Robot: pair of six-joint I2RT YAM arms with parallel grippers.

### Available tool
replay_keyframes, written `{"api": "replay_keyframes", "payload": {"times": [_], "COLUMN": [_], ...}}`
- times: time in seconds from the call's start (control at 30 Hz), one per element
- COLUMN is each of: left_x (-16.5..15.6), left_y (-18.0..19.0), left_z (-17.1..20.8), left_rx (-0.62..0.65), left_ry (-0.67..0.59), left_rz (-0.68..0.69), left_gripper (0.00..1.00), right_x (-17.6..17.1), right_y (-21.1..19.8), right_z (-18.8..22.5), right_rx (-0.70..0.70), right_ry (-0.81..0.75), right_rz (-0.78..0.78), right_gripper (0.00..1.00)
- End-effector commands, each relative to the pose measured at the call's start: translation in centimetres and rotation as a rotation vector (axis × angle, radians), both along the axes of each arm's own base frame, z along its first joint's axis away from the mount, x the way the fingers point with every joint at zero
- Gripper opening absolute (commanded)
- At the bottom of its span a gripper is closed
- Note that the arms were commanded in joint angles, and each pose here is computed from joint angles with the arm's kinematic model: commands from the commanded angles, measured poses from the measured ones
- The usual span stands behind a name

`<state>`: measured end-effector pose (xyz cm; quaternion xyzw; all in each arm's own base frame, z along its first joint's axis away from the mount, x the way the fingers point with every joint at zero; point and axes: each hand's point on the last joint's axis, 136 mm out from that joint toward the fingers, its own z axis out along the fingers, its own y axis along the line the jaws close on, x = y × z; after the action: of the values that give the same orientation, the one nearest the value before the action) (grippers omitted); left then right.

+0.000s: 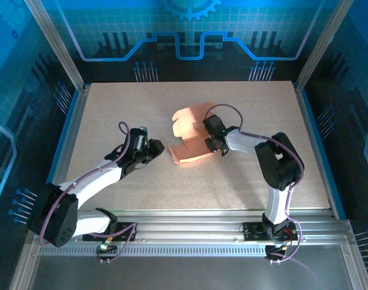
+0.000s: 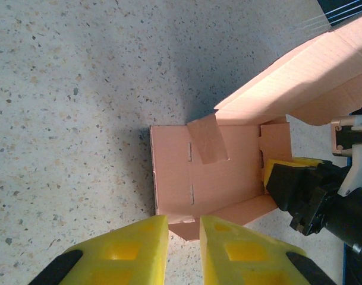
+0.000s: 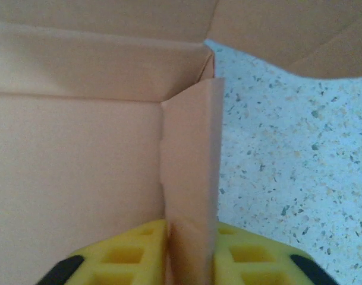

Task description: Fold the paper box

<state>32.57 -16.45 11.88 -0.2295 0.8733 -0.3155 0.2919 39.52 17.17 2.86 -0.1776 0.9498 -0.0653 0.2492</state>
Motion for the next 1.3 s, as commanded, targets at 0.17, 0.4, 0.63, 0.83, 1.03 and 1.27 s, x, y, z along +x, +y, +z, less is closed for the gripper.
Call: {"api": "replay_keyframes", "payload": {"times": [0.17,0.4,0.63,0.83,1.03,1.27], "left_x": [0.0,0.1,0.2,0.4,0.4,-0.1], "left_y": [-0.4,-0.5,0.0,0.8,0.9,-1.0], "left_z": [-0.7,-0.8,-0.5,-0.2,0.0,-0.2], "left_rx": [-0.011,-0.008,0.005,0.001,-0.003,-0.074], "left_ry": [0.015,0.021,0.019,0.011,0.003,0.017], "left_rz": [-0.013,-0.019,-0.023,-0.010,-0.011,0.000], "left_gripper": [0.22,0.22,0.22,0.22,0.23,0.22], "right_x": [-0.4,-0.6,-1.7,-2.6,-2.3,-0.7], "right_y": [0.2,-0.4,-1.2,-1.1,1.1,0.9], "right_z": [-0.5,-1.4,-3.8,-5.6,-3.7,-1.6], "right_rx": [-0.026,-0.201,-0.451,-0.521,-0.305,-0.079], "right_ry": [0.042,0.047,0.085,0.163,0.166,0.158], "right_rz": [0.012,-0.037,-0.080,-0.056,-0.049,-0.165], "right_gripper": [0.01,0.00,0.00,0.00,0.02,0.00]}}
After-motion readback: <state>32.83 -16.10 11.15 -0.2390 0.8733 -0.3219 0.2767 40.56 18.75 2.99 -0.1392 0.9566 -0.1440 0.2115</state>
